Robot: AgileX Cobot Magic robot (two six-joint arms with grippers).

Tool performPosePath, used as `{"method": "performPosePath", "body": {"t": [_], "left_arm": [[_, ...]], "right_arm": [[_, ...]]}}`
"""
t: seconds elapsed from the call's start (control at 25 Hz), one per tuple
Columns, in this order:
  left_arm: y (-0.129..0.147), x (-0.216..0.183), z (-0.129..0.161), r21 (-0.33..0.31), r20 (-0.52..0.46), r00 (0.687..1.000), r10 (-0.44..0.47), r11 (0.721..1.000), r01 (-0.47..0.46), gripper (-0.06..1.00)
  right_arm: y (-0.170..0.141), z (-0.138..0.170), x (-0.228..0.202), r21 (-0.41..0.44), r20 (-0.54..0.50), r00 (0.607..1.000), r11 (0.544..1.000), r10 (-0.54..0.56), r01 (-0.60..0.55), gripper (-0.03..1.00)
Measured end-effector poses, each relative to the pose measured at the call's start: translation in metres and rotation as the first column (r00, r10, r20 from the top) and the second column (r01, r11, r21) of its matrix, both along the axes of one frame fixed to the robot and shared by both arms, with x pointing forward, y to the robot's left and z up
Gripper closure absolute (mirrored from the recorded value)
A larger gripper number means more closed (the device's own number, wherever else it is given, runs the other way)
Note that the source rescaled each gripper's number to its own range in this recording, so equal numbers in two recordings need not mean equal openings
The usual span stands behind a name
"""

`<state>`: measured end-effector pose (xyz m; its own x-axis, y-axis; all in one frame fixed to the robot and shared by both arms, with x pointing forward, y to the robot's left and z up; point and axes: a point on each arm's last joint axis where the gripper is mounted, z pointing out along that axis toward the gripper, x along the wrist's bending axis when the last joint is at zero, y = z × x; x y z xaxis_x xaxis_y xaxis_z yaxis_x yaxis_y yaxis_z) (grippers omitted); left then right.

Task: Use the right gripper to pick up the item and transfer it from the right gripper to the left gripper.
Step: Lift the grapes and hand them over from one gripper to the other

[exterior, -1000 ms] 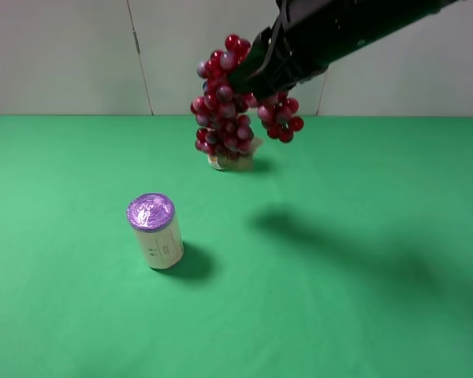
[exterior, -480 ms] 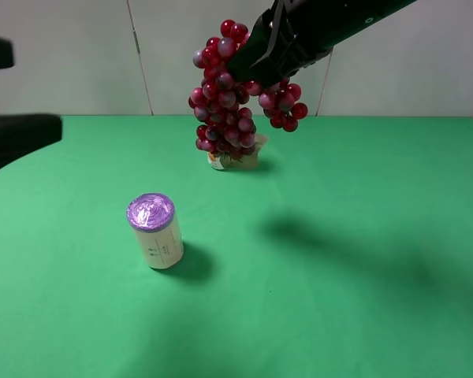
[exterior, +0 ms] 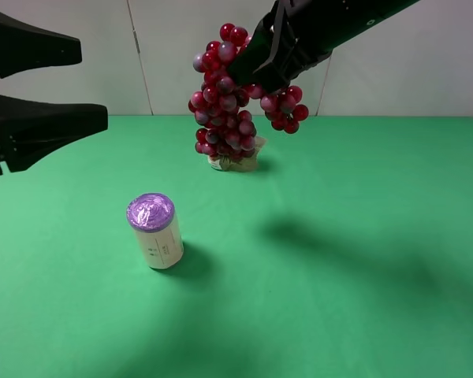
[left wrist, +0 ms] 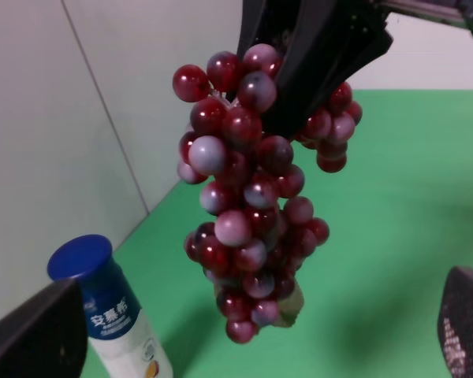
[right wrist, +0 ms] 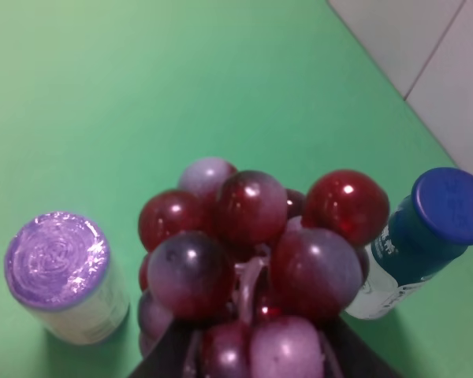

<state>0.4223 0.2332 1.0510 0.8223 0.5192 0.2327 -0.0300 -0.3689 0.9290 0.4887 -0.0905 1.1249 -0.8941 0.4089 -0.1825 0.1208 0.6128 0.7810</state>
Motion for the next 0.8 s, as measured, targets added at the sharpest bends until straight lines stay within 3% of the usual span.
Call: {"method": "performPosePath", "body": {"t": [0.44,0.8], "left_arm": [[-0.023,0.018,-0.026,0.049,-0.059,0.987,-0.150,0.987,0.153,0.09],[-0.050,0.042,-0.028,0.020,-0.042,0.968,-0.248,0.968,0.249,0.09]], "right_arm": [[0.001,-0.001,-0.003,-0.006,-0.018,0.999,0.999,0.038,-0.038,0.97],[0.001,-0.002,-0.005,-0.019,-0.025,0.998,0.998,0.060,-0.060,0.97]]}}
